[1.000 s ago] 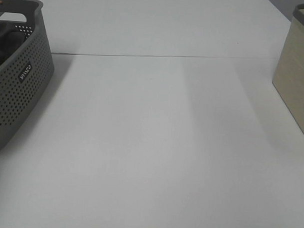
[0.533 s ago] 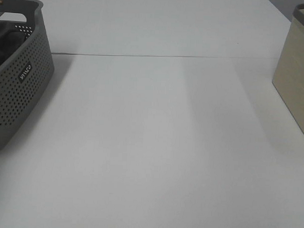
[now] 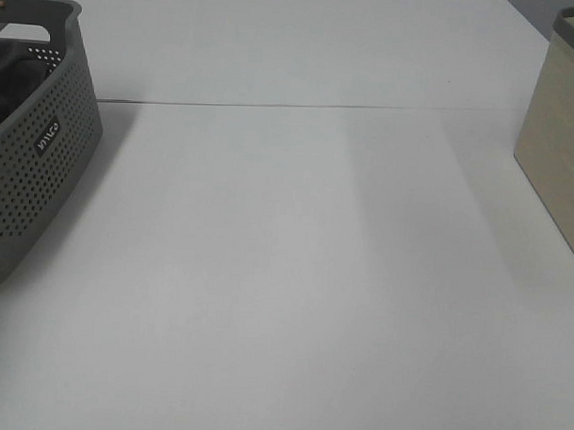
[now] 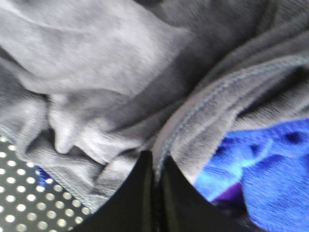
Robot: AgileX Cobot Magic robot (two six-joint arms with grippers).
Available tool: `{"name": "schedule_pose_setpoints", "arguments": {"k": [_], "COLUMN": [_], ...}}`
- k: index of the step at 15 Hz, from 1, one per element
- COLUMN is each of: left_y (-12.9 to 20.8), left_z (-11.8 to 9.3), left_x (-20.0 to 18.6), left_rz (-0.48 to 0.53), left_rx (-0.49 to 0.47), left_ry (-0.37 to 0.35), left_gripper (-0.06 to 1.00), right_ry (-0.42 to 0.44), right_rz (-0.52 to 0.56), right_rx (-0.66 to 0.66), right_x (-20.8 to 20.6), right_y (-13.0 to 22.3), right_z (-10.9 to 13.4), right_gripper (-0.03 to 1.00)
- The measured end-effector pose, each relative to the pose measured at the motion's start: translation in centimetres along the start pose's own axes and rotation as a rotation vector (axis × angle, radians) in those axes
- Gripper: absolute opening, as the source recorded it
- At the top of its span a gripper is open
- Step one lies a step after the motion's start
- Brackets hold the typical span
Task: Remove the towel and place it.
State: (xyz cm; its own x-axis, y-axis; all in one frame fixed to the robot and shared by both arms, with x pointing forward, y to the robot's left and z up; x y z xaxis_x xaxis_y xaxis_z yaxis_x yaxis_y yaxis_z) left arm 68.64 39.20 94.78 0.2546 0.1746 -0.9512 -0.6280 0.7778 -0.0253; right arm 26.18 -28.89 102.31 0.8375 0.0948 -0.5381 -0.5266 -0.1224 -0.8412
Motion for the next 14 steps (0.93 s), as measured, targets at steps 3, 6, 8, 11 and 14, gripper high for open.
{"name": "schedule_pose_setpoints", "arguments": {"k": [3,6,8,11,14], "left_y": [-0.1,-0.7,-0.3,0.3,-0.2], "left_z": [-0.6,-0.8,-0.9,-1.5,-3.5], "left_x": [-3.1,-9.9,-13.5,-18.3,-23.5], "left_rz": [0.001,-0.103,-0.145,-0.207,-0.302], "left_rx": [-0.014,-0.024,-0.031,-0.038,-0.011], "left_ry": [0.001,-0.103,-0.167,-0.256,-0.338], "left_gripper": [0.0,0.0,0.0,0.0,0.0], "right_ry": [0.0,0.0,0.0,0.0,0.0], "right_rz": [0.0,0.0,0.0,0.0,0.0], "right_rx": [0.0,0.0,0.0,0.0,0.0], "right_x": [0.0,0.0,0.0,0.0,0.0], "right_y": [0.0,0.0,0.0,0.0,0.0], "right_z": [0.0,0.0,0.0,0.0,0.0], "right_gripper": [0.76,0.76,0.76,0.76,0.76]}}
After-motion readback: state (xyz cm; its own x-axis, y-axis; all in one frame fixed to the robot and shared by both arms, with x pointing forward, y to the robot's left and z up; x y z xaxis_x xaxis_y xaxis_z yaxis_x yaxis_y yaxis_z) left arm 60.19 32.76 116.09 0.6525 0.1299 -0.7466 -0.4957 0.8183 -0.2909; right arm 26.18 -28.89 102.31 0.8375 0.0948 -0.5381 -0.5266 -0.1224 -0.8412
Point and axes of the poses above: a point on each arm's last joint axis where the gripper is mounted, x pointing out along that axis toward the gripper, z along the wrist's bending axis when the last joint is at zero, y = z × x, the point moved 4 cm from there along x, pointing out along that axis toward the gripper, and after that the axes turned 3 degrees about -x, right-handed, at the moved point
